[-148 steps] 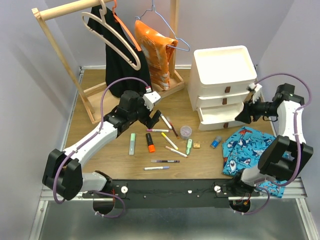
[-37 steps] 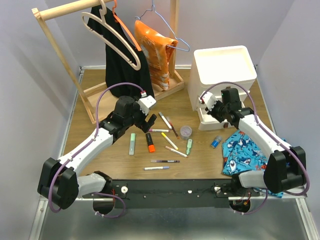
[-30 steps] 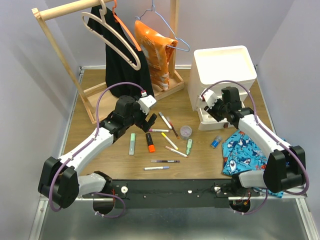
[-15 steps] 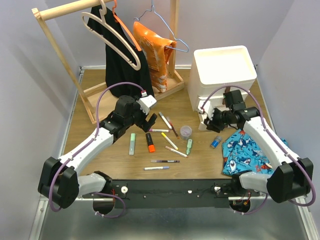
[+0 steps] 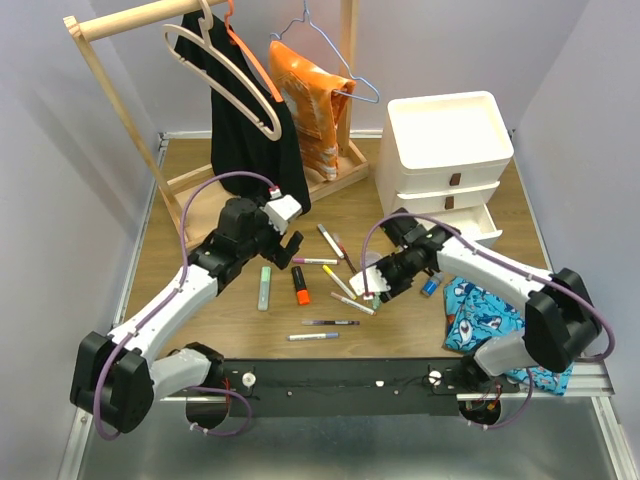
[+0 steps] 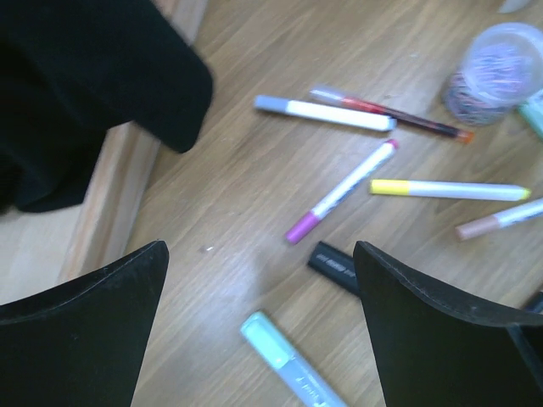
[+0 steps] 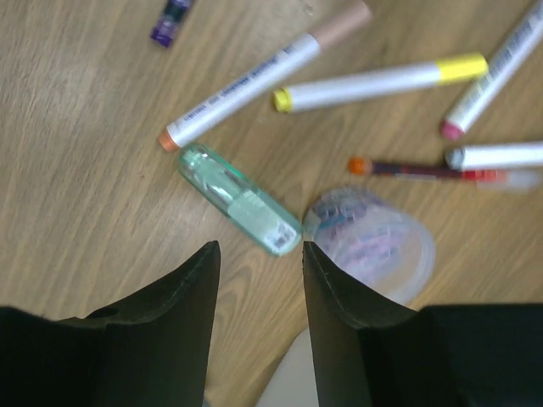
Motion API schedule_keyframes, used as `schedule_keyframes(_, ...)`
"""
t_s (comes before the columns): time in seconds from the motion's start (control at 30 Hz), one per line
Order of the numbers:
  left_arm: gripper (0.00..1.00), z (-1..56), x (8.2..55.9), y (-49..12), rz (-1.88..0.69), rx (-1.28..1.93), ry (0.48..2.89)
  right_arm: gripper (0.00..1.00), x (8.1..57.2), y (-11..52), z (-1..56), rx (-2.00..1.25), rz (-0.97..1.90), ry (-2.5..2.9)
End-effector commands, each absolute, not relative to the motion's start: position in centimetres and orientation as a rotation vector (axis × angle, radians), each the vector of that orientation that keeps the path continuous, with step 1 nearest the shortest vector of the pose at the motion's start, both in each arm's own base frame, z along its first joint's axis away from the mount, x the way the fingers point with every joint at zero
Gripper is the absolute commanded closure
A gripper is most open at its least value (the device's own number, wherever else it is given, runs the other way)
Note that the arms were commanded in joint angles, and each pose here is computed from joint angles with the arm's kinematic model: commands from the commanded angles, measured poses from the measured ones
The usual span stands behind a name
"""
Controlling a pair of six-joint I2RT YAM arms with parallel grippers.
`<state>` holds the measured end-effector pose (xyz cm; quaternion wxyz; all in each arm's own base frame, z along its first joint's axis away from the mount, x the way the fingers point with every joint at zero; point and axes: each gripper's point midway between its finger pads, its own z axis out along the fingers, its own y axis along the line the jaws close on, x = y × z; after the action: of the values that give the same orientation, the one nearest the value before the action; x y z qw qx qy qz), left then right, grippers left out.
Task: Sort the stationery into containers
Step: Pick up the stationery from the center of the board.
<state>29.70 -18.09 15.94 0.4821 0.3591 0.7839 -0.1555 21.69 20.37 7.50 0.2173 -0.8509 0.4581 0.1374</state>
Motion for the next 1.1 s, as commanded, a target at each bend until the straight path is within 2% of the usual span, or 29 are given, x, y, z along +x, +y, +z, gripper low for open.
schedule_keyframes(0.0,0.01,16.8,30.5,-15.7,-0.295,0.826,1.897,0.48,21.5,21.4,5.8,-2.585,0.343,0.968)
schedule_keyframes(0.23,0.01,17.0,30.0,-15.0,-0.294,0.808,1.890,0.49,22.1,22.6,4.5,-2.711,0.354,0.815)
schedule_keyframes(0.6,0.01,16.8,29.7,-14.9,-0.300,0.790,1.890,0.49,20.9,20.5,3.1,-2.882,0.417,0.761)
schedule_keyframes(0.83,0.01,16.6,29.9,-14.8,-0.311,0.772,1.906,0.50,21.0,20.7,1.8,-2.884,0.444,0.792)
schedule_keyframes(1.0,0.01,16.7,30.2,-15.0,-0.320,0.769,1.909,0.55,21.7,21.3,0.9,-2.886,0.463,0.842)
schedule_keyframes(1.07,0.01,16.7,30.3,-15.0,-0.322,0.768,1.914,0.61,21.9,21.4,0.8,-2.890,0.463,0.847)
